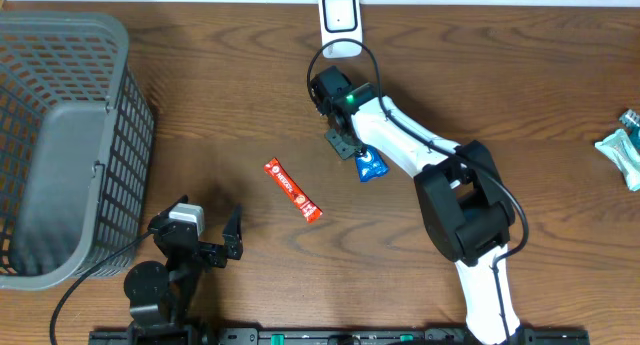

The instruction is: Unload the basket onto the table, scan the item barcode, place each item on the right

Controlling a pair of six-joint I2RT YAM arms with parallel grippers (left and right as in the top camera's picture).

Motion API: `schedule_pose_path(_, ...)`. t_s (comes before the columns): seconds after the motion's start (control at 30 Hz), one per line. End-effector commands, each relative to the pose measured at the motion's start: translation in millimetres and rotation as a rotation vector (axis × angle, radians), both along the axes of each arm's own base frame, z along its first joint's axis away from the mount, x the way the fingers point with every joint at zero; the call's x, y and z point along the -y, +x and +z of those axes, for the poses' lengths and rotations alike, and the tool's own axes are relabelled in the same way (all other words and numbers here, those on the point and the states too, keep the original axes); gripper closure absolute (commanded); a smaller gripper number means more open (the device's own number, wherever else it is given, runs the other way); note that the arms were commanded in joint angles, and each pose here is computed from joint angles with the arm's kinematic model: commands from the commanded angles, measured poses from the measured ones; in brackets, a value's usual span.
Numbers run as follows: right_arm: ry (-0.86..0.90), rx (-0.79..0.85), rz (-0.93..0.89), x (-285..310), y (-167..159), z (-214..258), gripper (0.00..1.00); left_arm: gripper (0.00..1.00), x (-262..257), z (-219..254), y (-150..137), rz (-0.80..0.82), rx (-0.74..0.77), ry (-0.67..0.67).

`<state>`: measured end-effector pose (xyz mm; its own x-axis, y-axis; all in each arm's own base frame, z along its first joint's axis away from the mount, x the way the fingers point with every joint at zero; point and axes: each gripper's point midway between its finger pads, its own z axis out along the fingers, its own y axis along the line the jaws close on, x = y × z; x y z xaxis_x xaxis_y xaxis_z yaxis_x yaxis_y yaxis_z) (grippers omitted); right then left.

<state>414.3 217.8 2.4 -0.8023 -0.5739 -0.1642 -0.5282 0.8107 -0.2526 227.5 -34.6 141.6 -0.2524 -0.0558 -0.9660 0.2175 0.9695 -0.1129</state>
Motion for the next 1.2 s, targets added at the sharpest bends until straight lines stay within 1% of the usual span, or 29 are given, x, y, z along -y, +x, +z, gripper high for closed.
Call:
schedule_pose_path(0.0, -0.112, -0.026, -0.1, 24.1, -8.4, -35.5, 0.99, 0.02, 0.5, -9.9, 0.0, -0.007, -0.015, 0.01)
schedule_pose_path(0.03, -0.097, -0.039, -0.11, 22.2, -11.3, -35.3, 0.99, 0.02, 0.5, -9.9, 0.0, -0.007, -0.015, 0.01)
schedule_pose_path(0.1, -0.013, -0.1, -0.098, 7.1, -20.6, -29.0, 0.99, 0.02, 0.5, -9.9, 0.0, -0.007, -0.015, 0.01)
schedule_pose_path(0.17, 0.147, -0.208, -0.087, -17.9, -33.3, -8.2, 0.99, 0.02, 0.5, -9.9, 0.0, -0.007, -0.015, 0.01)
schedule_pose_path(0.27, 0.408, -0.369, -0.022, -51.4, -51.0, 43.6, 0.99, 0.02, 0.5, -9.9, 0.0, -0.007, -0.015, 0.01)
schedule_pose_path(0.37, 0.769, -0.523, 0.113, -83.4, -67.9, 110.1, 0.99, 0.02, 0.5, -9.9, 0.0, -0.007, -0.015, 0.01)
schedule_pose_path(0.43, 0.959, -0.574, 0.154, -91.6, -68.9, 137.3, 0.99, 0.02, 0.5, -9.9, 0.0, -0.007, -0.015, 0.01)
schedule_pose_path(0.53, 1.242, -0.631, 0.184, -91.6, -62.1, 168.3, 0.99, 0.02, 0.5, -9.9, 0.0, -0.007, -0.015, 0.01)
schedule_pose_path(0.6, 1.482, -0.672, 0.214, -88.5, -57.3, 191.5, 0.99, 0.02, 0.5, -9.9, 0.0, -0.007, -0.015, 0.01)
schedule_pose_path(0.67, 1.609, -0.711, 0.21, -83.6, -54.1, 199.7, 0.99, 0.02, 0.5, -9.9, 0.0, -0.007, -0.015, 0.01)
schedule_pose_path(0.8, 1.592, -0.827, 0.038, -78.0, -48.8, 179.2, 0.99, 0.02, 0.5, -9.9, 0.0, -0.007, -0.015, 0.01)
schedule_pose_path(0.93, 1.564, -0.943, -0.12, -75.5, -49.5, 175.3, 0.99, 0.02, 0.5, -9.9, 0.0, -0.007, -0.015, 0.01)
schedule_pose_path(1.07, 1.49, -1.142, -0.391, -74.0, -53.3, 174.8, 0.99, 0.02, 0.5, -9.9, 0.0, -0.007, -0.015, 0.01)
schedule_pose_path(1.17, 1.399, -1.311, -0.636, -72.4, -58.8, 174.5, 0.99, 0.02, 0.5, -9.9, 0.0, -0.007, -0.015, 0.01)
